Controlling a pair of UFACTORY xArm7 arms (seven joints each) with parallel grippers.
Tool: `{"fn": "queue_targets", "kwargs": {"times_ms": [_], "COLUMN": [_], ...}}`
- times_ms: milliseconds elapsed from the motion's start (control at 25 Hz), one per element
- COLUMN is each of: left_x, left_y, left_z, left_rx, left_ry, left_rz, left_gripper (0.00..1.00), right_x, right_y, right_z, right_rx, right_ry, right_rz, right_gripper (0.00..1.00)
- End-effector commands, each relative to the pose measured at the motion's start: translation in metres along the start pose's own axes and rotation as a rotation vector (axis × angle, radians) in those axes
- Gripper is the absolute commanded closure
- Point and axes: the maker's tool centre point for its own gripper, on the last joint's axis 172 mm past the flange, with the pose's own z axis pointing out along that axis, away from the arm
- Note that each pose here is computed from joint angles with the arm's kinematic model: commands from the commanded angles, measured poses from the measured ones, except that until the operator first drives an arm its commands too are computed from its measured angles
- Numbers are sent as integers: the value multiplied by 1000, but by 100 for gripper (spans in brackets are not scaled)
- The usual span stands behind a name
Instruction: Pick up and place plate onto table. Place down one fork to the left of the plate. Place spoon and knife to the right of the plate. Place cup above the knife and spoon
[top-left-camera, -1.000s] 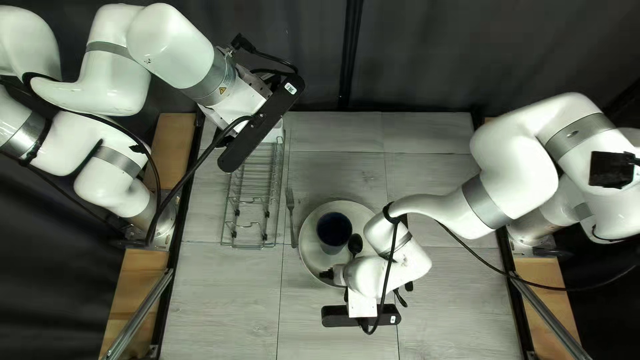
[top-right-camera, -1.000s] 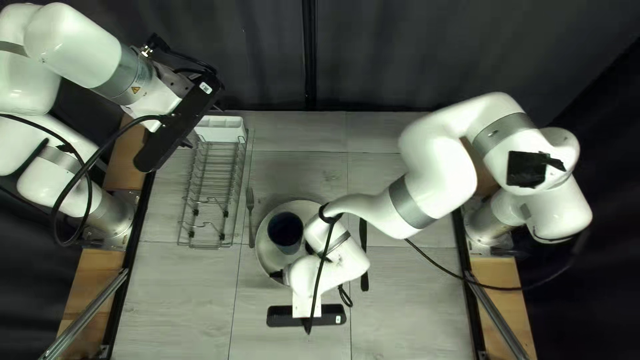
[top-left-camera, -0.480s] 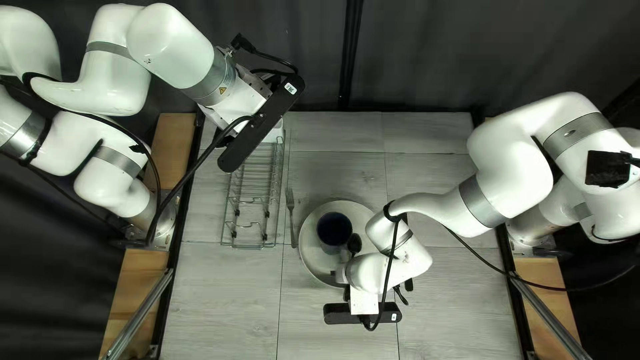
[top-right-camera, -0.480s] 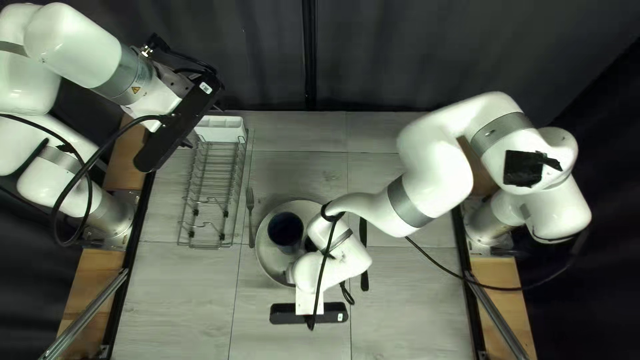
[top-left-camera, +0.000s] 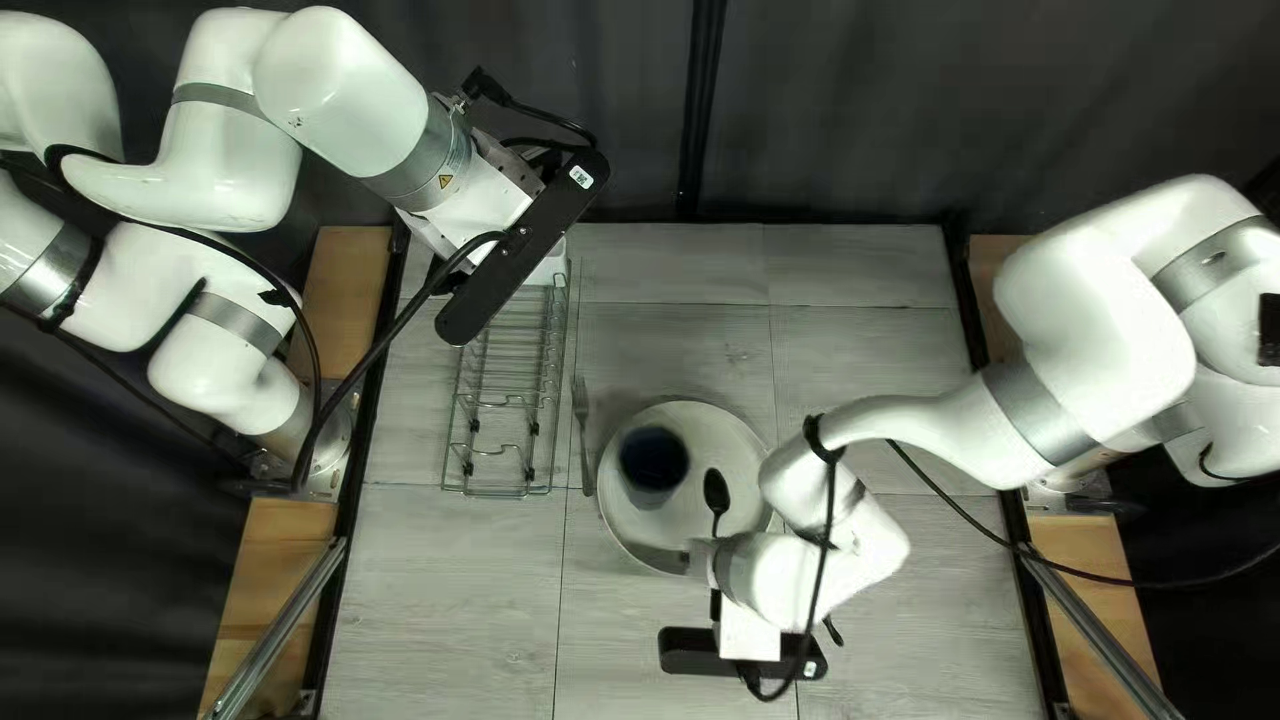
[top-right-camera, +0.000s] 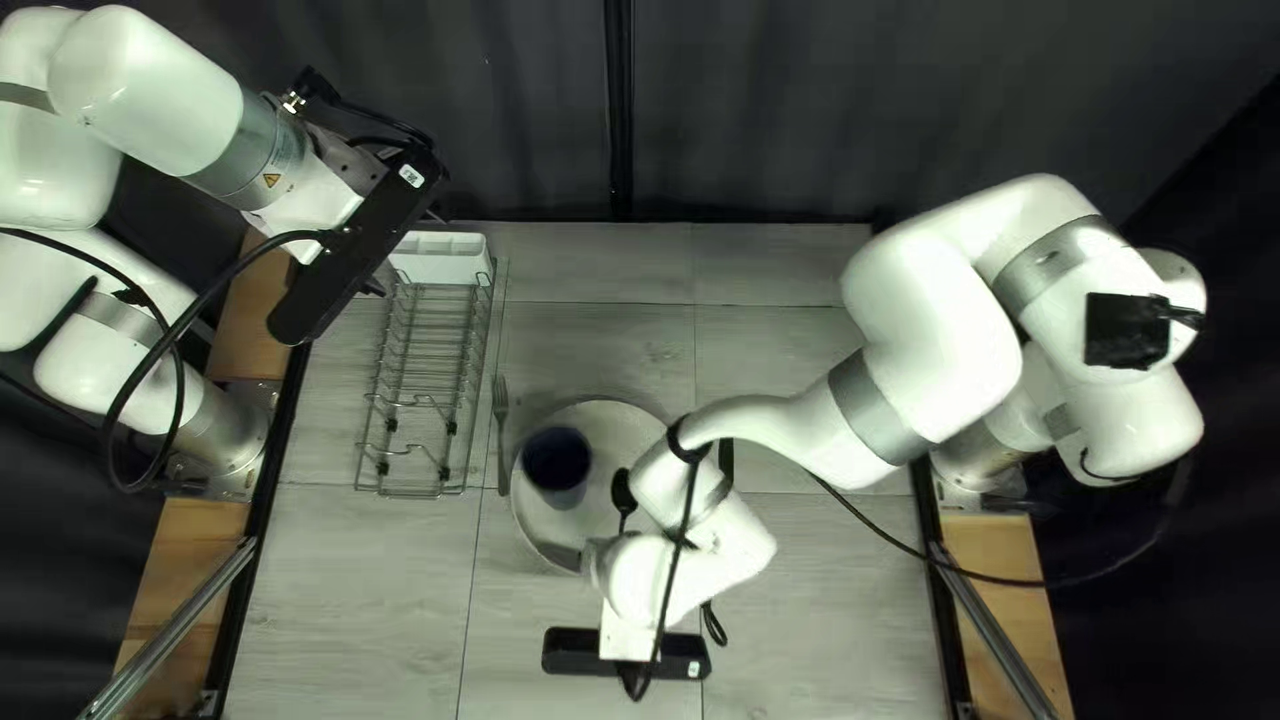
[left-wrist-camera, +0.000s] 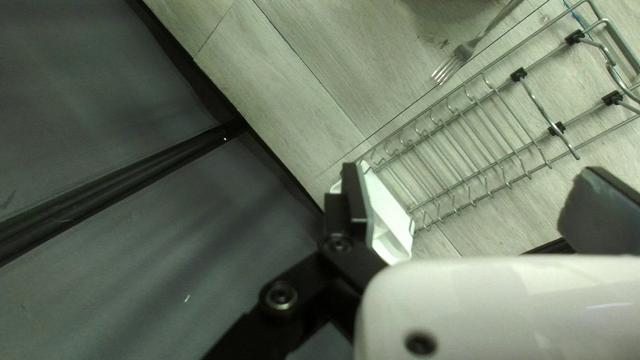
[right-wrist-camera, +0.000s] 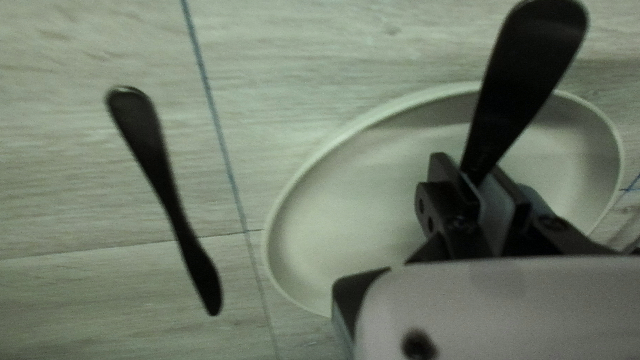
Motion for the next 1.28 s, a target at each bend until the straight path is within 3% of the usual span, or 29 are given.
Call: {"fn": "queue_targets", "kwargs": {"times_ms": [40,320,1280], "left_x": [0,0,0], "left_y": [0,0,0], "left_z": [0,0,0], "left_rx": [0,0,0], "left_ry": [0,0,0], "left_rz": [0,0,0], "left_gripper": [0,0,0], "right_x": [10,10,27], "right_y": [-4,-7,16], "right_z": [9,17,-2], "right_rx": [-10,-22,-117], "right_ry": [5,19,34], "right_rz": [-6,9,108], "right_gripper": [100,100,100]}}
